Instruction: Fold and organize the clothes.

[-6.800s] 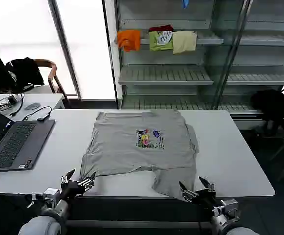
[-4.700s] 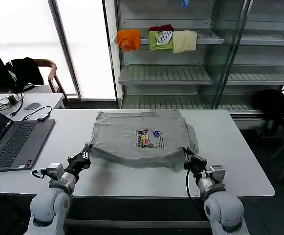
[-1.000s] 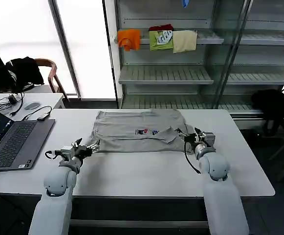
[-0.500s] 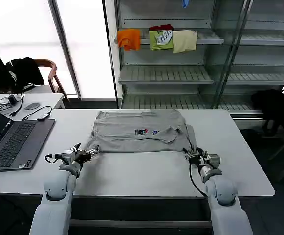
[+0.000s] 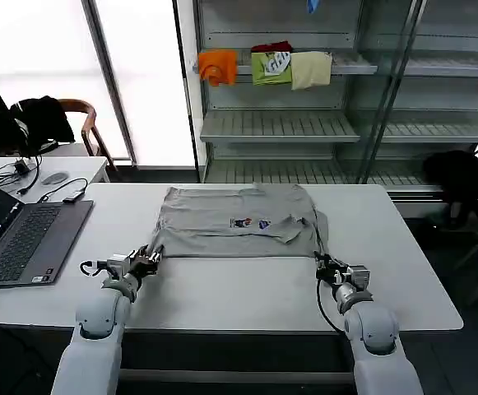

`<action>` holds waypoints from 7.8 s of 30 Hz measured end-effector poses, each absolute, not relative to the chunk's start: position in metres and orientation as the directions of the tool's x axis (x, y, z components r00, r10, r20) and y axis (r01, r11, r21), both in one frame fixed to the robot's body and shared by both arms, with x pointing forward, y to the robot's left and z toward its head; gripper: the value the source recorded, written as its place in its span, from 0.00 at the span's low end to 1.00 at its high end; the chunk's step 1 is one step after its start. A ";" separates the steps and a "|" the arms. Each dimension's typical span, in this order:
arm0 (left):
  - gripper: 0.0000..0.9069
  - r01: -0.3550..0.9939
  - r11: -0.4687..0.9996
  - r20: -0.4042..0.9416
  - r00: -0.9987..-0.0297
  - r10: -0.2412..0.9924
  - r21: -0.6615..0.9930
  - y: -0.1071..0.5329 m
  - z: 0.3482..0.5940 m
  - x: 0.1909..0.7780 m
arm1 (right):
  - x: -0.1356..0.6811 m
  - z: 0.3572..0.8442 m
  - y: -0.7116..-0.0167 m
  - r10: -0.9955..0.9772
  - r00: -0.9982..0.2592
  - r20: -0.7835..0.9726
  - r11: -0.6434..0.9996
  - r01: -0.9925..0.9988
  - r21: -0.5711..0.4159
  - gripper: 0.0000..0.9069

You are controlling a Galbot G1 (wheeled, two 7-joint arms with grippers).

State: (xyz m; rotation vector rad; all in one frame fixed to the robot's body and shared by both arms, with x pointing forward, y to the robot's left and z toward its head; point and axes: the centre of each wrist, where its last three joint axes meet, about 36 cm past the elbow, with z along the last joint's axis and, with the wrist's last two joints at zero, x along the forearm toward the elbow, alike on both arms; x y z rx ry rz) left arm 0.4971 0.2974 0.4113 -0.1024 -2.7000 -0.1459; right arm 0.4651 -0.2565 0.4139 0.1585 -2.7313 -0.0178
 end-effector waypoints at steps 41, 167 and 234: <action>0.00 0.175 0.976 0.420 -0.901 0.106 0.129 0.324 0.448 0.345 | 0.323 0.451 -0.241 -0.180 -0.904 0.387 0.982 -0.187 0.020 0.00; 0.01 0.134 0.991 0.483 -0.869 0.105 0.025 0.349 0.426 0.601 | 0.678 0.430 -0.176 -0.128 -0.886 0.445 0.990 -0.143 0.000 0.00; 0.01 0.271 0.941 0.289 -0.902 0.322 -0.204 0.388 0.444 0.418 | 0.389 0.466 -0.238 -0.260 -0.934 0.246 0.960 -0.223 0.168 0.00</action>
